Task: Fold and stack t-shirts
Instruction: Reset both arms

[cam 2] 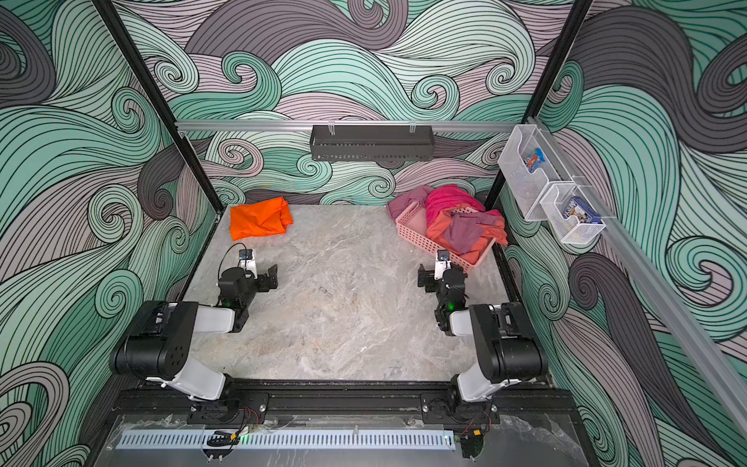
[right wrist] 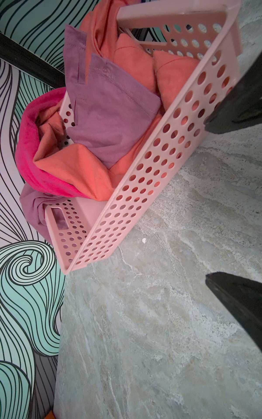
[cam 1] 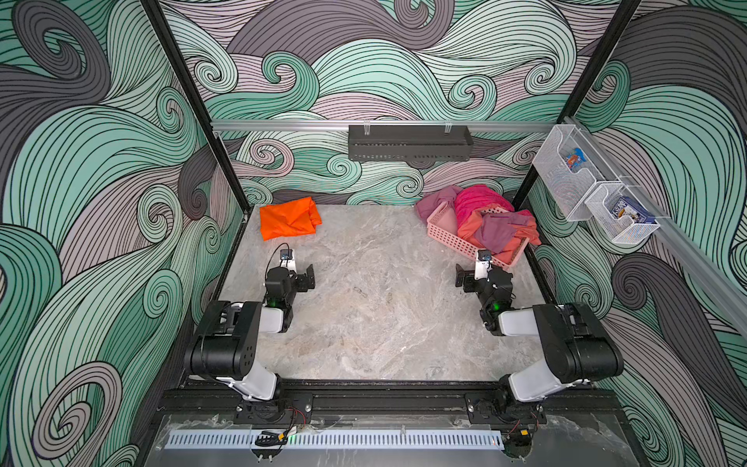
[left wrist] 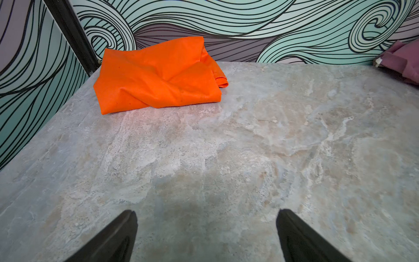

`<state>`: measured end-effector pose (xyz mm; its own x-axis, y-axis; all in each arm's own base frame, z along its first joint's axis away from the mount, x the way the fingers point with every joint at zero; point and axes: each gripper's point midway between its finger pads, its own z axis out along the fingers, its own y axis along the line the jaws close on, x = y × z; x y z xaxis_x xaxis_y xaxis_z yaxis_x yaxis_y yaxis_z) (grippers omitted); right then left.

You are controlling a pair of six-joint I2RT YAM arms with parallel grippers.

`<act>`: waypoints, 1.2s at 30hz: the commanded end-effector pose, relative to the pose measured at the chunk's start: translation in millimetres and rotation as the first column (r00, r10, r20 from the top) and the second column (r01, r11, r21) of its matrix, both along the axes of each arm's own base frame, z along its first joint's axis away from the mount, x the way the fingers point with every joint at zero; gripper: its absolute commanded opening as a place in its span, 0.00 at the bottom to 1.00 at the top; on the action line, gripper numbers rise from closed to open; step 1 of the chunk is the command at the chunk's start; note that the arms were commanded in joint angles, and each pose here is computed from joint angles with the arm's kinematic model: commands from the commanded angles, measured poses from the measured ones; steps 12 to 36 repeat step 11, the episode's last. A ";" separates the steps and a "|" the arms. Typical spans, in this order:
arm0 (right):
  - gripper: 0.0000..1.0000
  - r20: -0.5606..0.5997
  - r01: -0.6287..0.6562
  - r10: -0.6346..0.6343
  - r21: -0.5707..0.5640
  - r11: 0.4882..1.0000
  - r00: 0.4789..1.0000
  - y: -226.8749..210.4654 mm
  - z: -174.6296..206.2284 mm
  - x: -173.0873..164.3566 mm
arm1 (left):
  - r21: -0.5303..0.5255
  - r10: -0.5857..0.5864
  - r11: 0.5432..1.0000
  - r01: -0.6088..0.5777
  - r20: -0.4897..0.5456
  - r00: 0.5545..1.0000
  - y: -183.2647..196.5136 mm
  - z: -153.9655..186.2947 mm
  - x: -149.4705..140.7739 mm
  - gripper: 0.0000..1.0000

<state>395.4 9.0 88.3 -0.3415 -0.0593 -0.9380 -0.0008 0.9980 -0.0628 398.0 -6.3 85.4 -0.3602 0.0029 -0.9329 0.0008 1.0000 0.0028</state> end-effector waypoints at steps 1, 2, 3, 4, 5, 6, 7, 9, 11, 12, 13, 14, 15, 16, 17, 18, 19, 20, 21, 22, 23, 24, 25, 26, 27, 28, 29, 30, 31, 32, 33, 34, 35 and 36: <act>0.99 0.029 0.014 -0.014 0.009 1.000 0.999 -2.7 7.0 1.8 | 0.006 -0.018 1.000 0.017 0.025 1.000 -0.6 6.6 4.3 0.99; 0.99 0.031 0.013 -0.014 0.008 1.000 0.999 -2.8 7.1 2.2 | 0.003 -0.016 1.000 0.016 0.021 1.000 -0.7 5.9 4.4 0.99; 0.99 0.032 0.013 -0.014 0.008 1.000 0.999 -2.7 7.1 1.9 | 0.004 -0.012 1.000 0.012 0.027 1.000 0.0 6.3 5.6 0.99; 0.99 0.029 0.013 -0.013 0.009 1.000 1.000 -2.4 6.7 1.9 | 0.005 -0.011 1.000 0.011 0.031 0.999 0.4 7.4 5.9 0.99; 0.99 0.030 0.014 -0.014 0.008 1.000 0.999 -2.9 6.9 2.1 | 0.005 -0.009 1.000 0.009 0.025 1.000 0.7 6.4 5.4 0.99; 0.99 0.031 0.013 -0.013 0.009 1.000 0.999 -2.4 7.4 2.5 | 0.006 -0.010 1.000 0.009 0.025 1.000 0.6 6.1 5.4 0.99; 0.99 0.027 0.014 -0.015 0.009 1.000 1.000 -2.9 6.4 2.4 | 0.005 -0.009 1.000 0.009 0.029 1.000 0.7 7.1 5.8 0.99; 0.99 0.029 0.014 -0.015 0.009 1.000 0.999 -2.9 7.2 2.6 | 0.005 -0.009 1.000 0.009 0.026 1.000 0.6 6.2 5.3 0.99; 0.99 0.031 0.014 -0.015 0.009 1.000 0.999 -2.8 7.2 2.0 | 0.005 -0.009 1.000 0.008 0.026 1.000 0.8 6.3 5.5 0.99; 0.99 0.031 0.014 -0.015 0.009 1.000 0.999 -2.8 7.2 2.0 | 0.005 -0.009 1.000 0.008 0.026 1.000 0.8 6.3 5.5 0.99; 0.99 0.031 0.014 -0.015 0.009 1.000 0.999 -2.8 7.2 2.0 | 0.005 -0.009 1.000 0.008 0.026 1.000 0.8 6.3 5.5 0.99; 0.99 0.031 0.014 -0.015 0.009 1.000 0.999 -2.8 7.2 2.0 | 0.005 -0.009 1.000 0.008 0.026 1.000 0.8 6.3 5.5 0.99; 0.99 0.031 0.014 -0.015 0.009 1.000 0.999 -2.8 7.2 2.0 | 0.005 -0.009 1.000 0.008 0.026 1.000 0.8 6.3 5.5 0.99; 0.99 0.031 0.014 -0.015 0.009 1.000 0.999 -2.8 7.2 2.0 | 0.005 -0.009 1.000 0.008 0.026 1.000 0.8 6.3 5.5 0.99; 0.99 0.031 0.014 -0.015 0.009 1.000 0.999 -2.8 7.2 2.0 | 0.005 -0.009 1.000 0.008 0.026 1.000 0.8 6.3 5.5 0.99; 0.99 0.031 0.014 -0.015 0.009 1.000 0.999 -2.8 7.2 2.0 | 0.005 -0.009 1.000 0.008 0.026 1.000 0.8 6.3 5.5 0.99; 0.99 0.031 0.014 -0.015 0.009 1.000 0.999 -2.8 7.2 2.0 | 0.005 -0.009 1.000 0.008 0.026 1.000 0.8 6.3 5.5 0.99; 0.99 0.031 0.014 -0.015 0.009 1.000 0.999 -2.8 7.2 2.0 | 0.005 -0.009 1.000 0.008 0.026 1.000 0.8 6.3 5.5 0.99; 0.99 0.031 0.014 -0.015 0.009 1.000 0.999 -2.8 7.2 2.0 | 0.005 -0.009 1.000 0.008 0.026 1.000 0.8 6.3 5.5 0.99; 0.99 0.031 0.014 -0.015 0.009 1.000 0.999 -2.8 7.2 2.0 | 0.005 -0.009 1.000 0.008 0.026 1.000 0.8 6.3 5.5 0.99; 0.99 0.031 0.014 -0.015 0.009 1.000 0.999 -2.8 7.2 2.0 | 0.005 -0.009 1.000 0.008 0.026 1.000 0.8 6.3 5.5 0.99; 0.99 0.031 0.014 -0.015 0.009 1.000 0.999 -2.8 7.2 2.0 | 0.005 -0.009 1.000 0.008 0.026 1.000 0.8 6.3 5.5 0.99; 0.99 0.031 0.014 -0.015 0.009 1.000 0.999 -2.8 7.2 2.0 | 0.005 -0.009 1.000 0.008 0.026 1.000 0.8 6.3 5.5 0.99; 0.99 0.031 0.014 -0.015 0.009 1.000 0.999 -2.8 7.2 2.0 | 0.005 -0.009 1.000 0.008 0.026 1.000 0.8 6.3 5.5 0.99; 0.99 0.031 0.014 -0.015 0.009 1.000 0.999 -2.8 7.2 2.0 | 0.005 -0.009 1.000 0.008 0.026 1.000 0.8 6.3 5.5 0.99; 0.99 0.031 0.014 -0.015 0.009 1.000 0.999 -2.8 7.2 2.0 | 0.005 -0.009 1.000 0.008 0.026 1.000 0.8 6.3 5.5 0.99; 0.99 0.031 0.014 -0.015 0.009 1.000 0.999 -2.8 7.2 2.0 | 0.005 -0.009 1.000 0.008 0.026 1.000 0.8 6.3 5.5 0.99; 0.99 0.031 0.014 -0.015 0.009 1.000 0.999 -2.8 7.2 2.0 | 0.005 -0.009 1.000 0.008 0.026 1.000 0.8 6.3 5.5 0.99; 0.99 0.031 0.014 -0.015 0.009 1.000 0.999 -2.8 7.2 2.0 | 0.005 -0.009 1.000 0.008 0.026 1.000 0.8 6.3 5.5 0.99; 0.99 0.031 0.014 -0.015 0.009 1.000 0.999 -2.8 7.2 2.0 | 0.005 -0.009 1.000 0.008 0.026 1.000 0.8 6.3 5.5 0.99; 0.99 0.031 0.014 -0.015 0.009 1.000 0.999 -2.8 7.2 2.0 | 0.005 -0.009 1.000 0.008 0.026 1.000 0.8 6.3 5.5 0.99; 0.99 0.031 0.014 -0.015 0.009 1.000 0.999 -2.8 7.2 2.0 | 0.005 -0.009 1.000 0.008 0.026 1.000 0.8 6.3 5.5 0.99; 0.99 0.031 0.014 -0.015 0.009 1.000 0.999 -2.8 7.2 2.0 | 0.005 -0.009 1.000 0.008 0.026 1.000 0.8 6.3 5.5 0.99; 0.99 0.031 0.014 -0.015 0.009 1.000 0.999 -2.8 7.2 2.0 | 0.005 -0.009 1.000 0.008 0.026 1.000 0.8 6.3 5.5 0.99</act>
